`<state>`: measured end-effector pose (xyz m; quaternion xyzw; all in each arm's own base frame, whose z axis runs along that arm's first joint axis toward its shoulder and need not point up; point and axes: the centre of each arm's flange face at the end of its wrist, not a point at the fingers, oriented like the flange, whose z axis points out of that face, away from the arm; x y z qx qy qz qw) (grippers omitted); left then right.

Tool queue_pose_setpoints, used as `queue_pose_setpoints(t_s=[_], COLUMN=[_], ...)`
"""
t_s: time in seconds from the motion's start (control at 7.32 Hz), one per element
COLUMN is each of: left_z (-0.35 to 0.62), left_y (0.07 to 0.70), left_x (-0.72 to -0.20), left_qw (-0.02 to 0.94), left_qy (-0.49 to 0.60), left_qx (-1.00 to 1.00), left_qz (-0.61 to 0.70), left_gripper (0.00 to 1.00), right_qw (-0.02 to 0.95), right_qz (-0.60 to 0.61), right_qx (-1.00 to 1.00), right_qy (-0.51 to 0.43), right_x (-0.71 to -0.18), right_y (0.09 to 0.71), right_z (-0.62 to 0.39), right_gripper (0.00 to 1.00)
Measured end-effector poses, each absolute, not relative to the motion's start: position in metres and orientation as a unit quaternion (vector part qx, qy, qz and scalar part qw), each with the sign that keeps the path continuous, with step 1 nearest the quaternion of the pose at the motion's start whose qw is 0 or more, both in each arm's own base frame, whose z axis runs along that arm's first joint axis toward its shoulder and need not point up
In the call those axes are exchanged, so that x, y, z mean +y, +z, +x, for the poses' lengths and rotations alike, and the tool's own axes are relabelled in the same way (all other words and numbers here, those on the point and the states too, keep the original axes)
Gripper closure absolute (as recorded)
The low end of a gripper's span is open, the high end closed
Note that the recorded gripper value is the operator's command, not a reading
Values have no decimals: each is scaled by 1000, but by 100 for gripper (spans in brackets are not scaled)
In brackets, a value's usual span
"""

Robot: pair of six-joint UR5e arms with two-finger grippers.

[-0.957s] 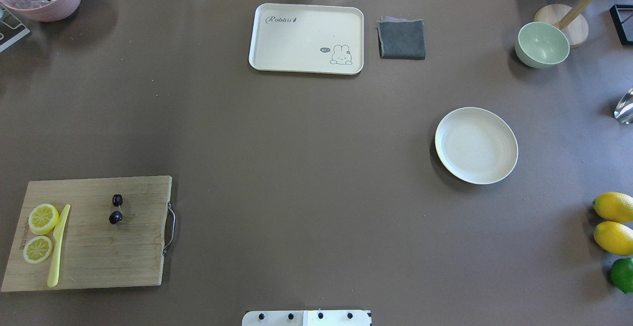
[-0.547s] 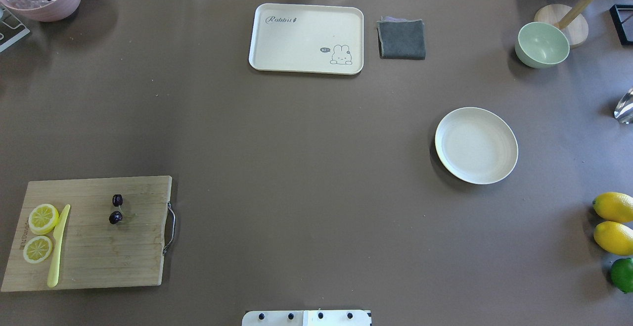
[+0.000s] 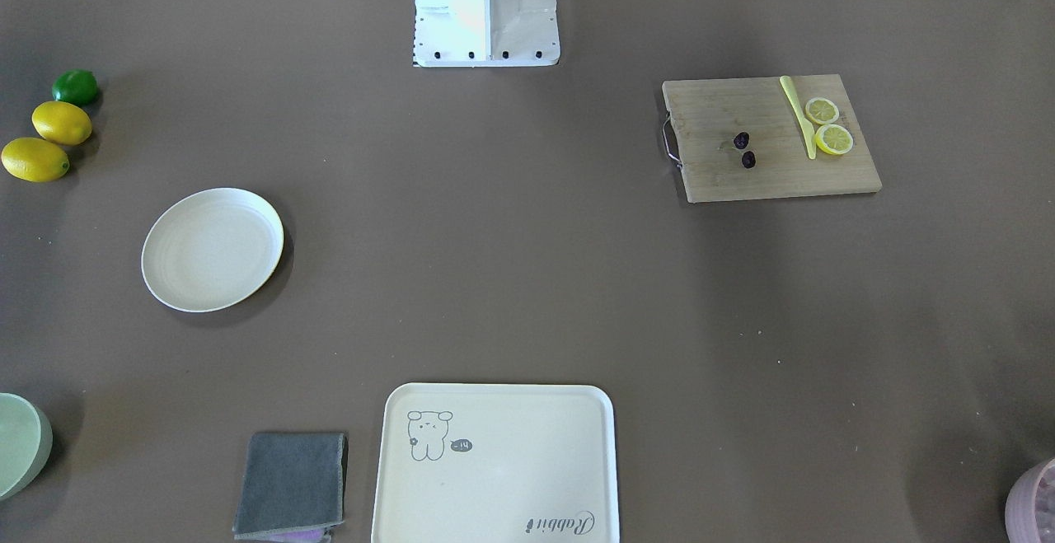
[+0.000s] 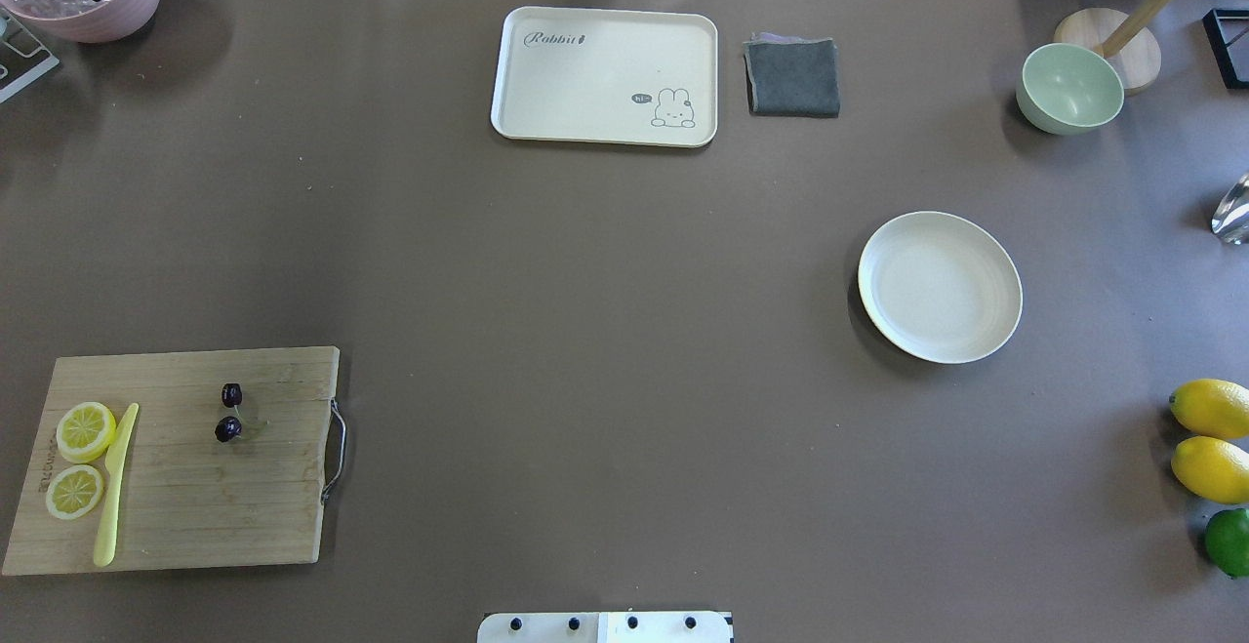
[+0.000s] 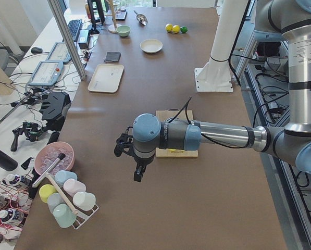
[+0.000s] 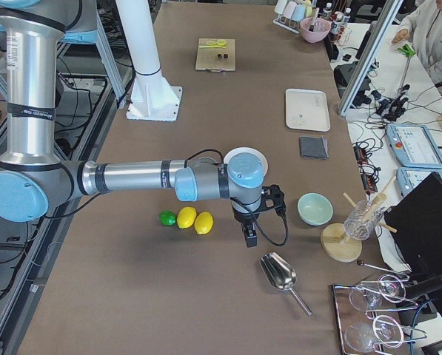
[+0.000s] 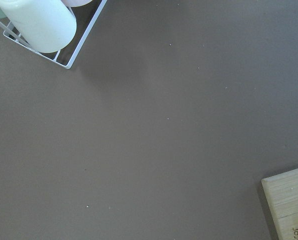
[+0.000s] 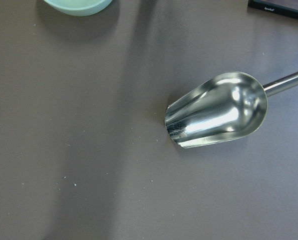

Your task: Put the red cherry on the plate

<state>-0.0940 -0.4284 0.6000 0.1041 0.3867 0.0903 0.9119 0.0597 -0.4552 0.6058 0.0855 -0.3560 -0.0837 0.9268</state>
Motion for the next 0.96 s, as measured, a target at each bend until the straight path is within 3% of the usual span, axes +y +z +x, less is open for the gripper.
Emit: queue_pose_setpoints(t_s=[0.96], left_z=[-92], left_y=[597], left_x=[-429], left_qw=[911], left_qy=[96], left_qx=[386], left_qz=[113], left_gripper=[2], right_qw=[927], right_qz=[87], right_qx=[-356], right_qy=[-83], right_x=[-447], right_y=[604], right_z=[60], right_gripper=[0])
